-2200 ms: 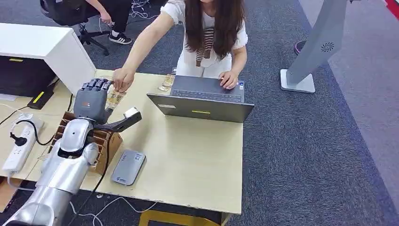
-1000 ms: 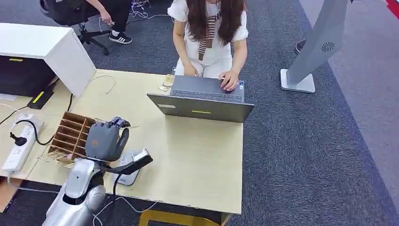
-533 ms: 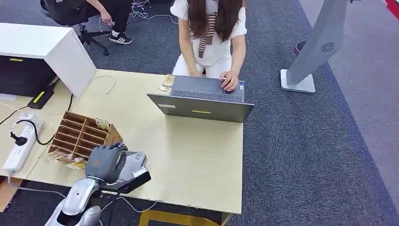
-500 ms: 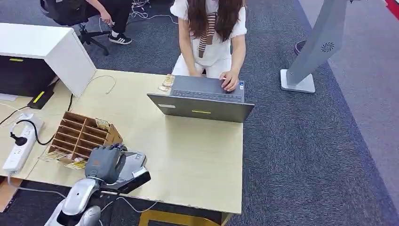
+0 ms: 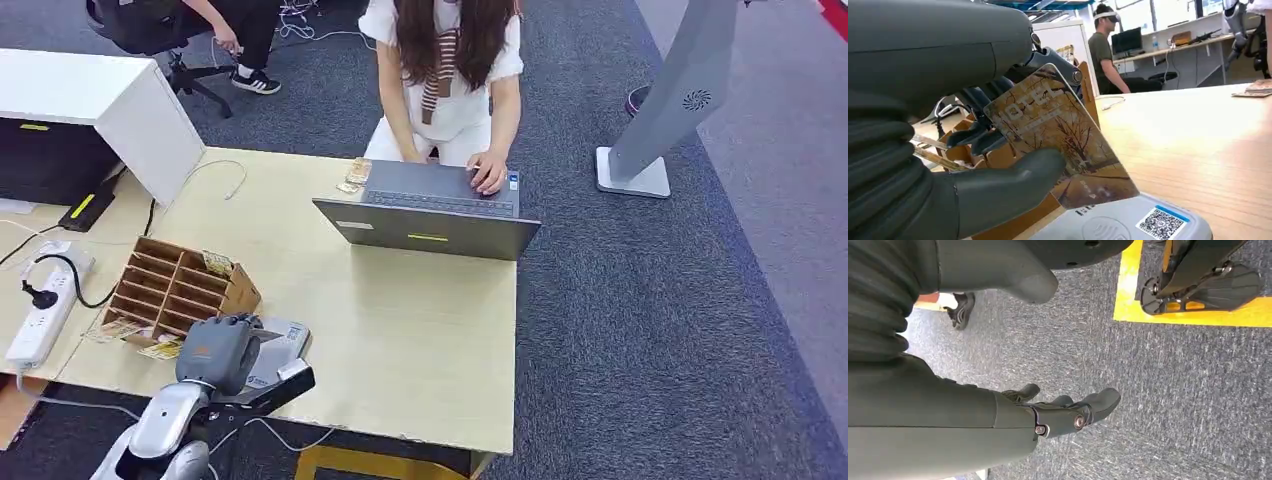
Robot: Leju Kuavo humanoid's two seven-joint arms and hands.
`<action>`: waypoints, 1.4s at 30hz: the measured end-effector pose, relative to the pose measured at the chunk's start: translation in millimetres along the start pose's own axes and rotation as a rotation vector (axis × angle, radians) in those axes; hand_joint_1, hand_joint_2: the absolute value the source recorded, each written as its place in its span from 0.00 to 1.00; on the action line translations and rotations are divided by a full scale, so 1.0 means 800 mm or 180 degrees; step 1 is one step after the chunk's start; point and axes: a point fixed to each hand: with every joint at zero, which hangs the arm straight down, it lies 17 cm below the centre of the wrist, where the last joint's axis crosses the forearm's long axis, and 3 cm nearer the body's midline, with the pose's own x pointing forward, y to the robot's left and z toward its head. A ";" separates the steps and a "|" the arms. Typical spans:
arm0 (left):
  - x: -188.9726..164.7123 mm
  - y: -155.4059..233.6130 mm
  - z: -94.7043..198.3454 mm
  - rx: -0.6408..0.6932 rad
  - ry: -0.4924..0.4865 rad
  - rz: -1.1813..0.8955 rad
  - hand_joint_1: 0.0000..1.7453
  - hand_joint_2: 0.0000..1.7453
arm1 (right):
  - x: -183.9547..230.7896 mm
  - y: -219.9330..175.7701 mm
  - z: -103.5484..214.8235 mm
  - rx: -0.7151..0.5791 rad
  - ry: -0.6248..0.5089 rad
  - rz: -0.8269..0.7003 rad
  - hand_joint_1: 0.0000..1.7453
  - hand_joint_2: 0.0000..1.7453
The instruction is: Pass the card to the sensor for recognition and then transmit it.
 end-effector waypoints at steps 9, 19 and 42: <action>-0.014 -0.017 0.004 -0.0178 0.0076 -0.0110 1.00 1.00 | 0.000 0.000 0.000 -0.0002 0.0002 0.0033 0.00 1.00; -0.022 -0.024 0.005 -0.0268 0.0107 -0.0150 1.00 1.00 | 0.000 0.000 0.000 0.0006 0.0002 0.0031 0.00 1.00; 0.037 0.207 -0.062 0.1736 -0.0402 -0.0058 1.00 1.00 | 0.004 0.005 0.001 0.0077 -0.0072 0.0174 0.00 1.00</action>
